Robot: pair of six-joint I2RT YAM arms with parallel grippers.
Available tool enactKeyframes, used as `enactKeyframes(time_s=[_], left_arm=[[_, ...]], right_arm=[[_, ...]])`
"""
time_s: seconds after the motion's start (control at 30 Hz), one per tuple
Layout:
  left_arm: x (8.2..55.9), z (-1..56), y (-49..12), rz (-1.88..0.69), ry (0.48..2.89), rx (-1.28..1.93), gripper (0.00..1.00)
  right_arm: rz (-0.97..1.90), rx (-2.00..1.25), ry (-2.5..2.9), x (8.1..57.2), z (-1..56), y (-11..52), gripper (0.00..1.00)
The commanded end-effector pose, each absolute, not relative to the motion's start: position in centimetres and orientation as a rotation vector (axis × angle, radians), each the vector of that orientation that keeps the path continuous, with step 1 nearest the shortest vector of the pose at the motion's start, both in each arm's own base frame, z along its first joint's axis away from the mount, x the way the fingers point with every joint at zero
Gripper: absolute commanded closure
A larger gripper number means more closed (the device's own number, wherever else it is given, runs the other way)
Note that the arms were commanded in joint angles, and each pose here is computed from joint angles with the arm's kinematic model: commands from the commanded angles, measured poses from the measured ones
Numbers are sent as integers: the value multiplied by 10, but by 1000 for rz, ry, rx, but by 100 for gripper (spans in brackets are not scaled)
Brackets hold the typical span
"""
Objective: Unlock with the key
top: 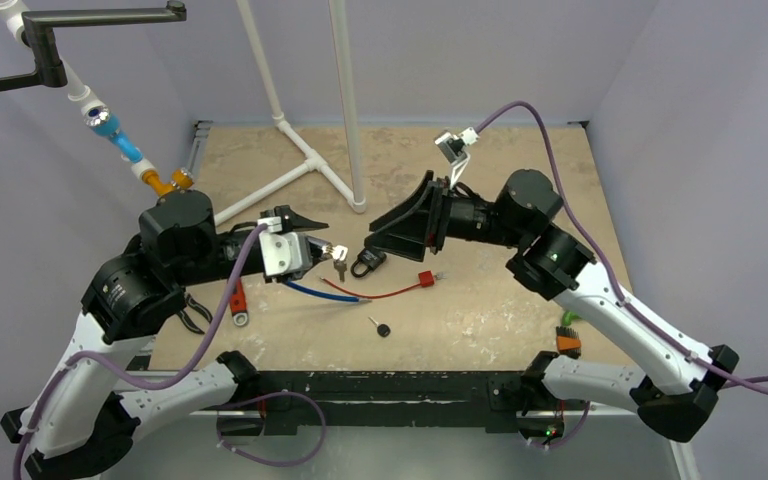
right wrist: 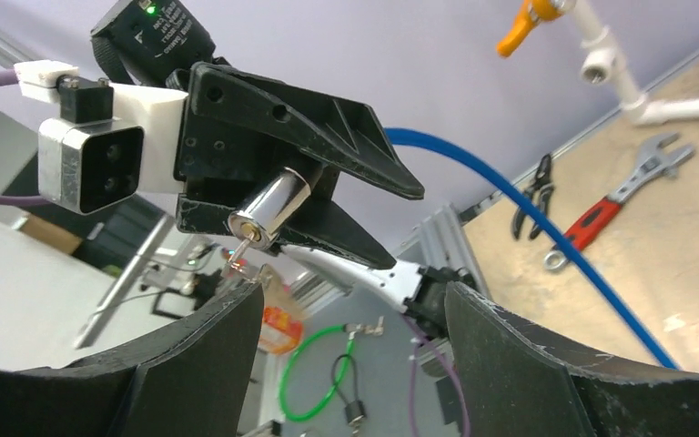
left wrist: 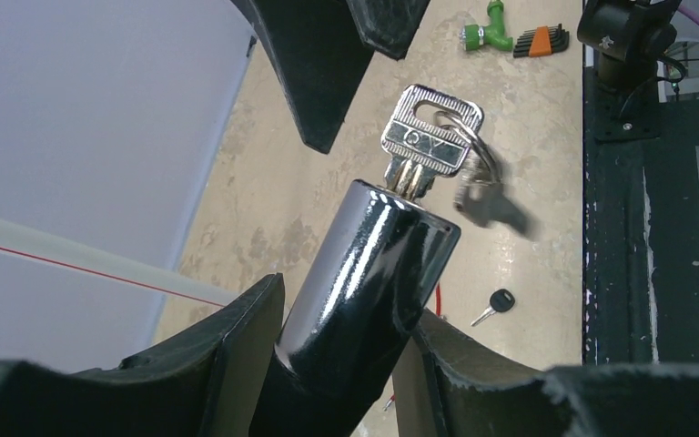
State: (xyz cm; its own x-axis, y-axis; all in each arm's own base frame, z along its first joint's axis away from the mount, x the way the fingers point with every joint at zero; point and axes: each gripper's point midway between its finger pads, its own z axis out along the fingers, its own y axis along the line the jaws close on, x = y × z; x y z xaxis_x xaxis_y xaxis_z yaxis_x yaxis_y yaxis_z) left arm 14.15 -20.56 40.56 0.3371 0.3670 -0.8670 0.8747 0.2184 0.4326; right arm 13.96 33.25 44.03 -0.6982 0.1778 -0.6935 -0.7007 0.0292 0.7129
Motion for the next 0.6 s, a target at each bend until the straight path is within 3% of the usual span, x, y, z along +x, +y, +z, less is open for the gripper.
enactKeyframes(time_s=[0.0, 0.13, 0.57], left_arm=[[146, 436, -209, -508, 1167, 1308, 100], [149, 432, -212, -505, 1173, 1325, 100], [154, 419, -214, -448, 1144, 1394, 100]], right_arm=[[1581, -576, 1470, 143, 477, 312, 26], [1609, -626, 1412, 139, 498, 317, 25], [1810, -769, 1581, 125, 480, 354, 26]])
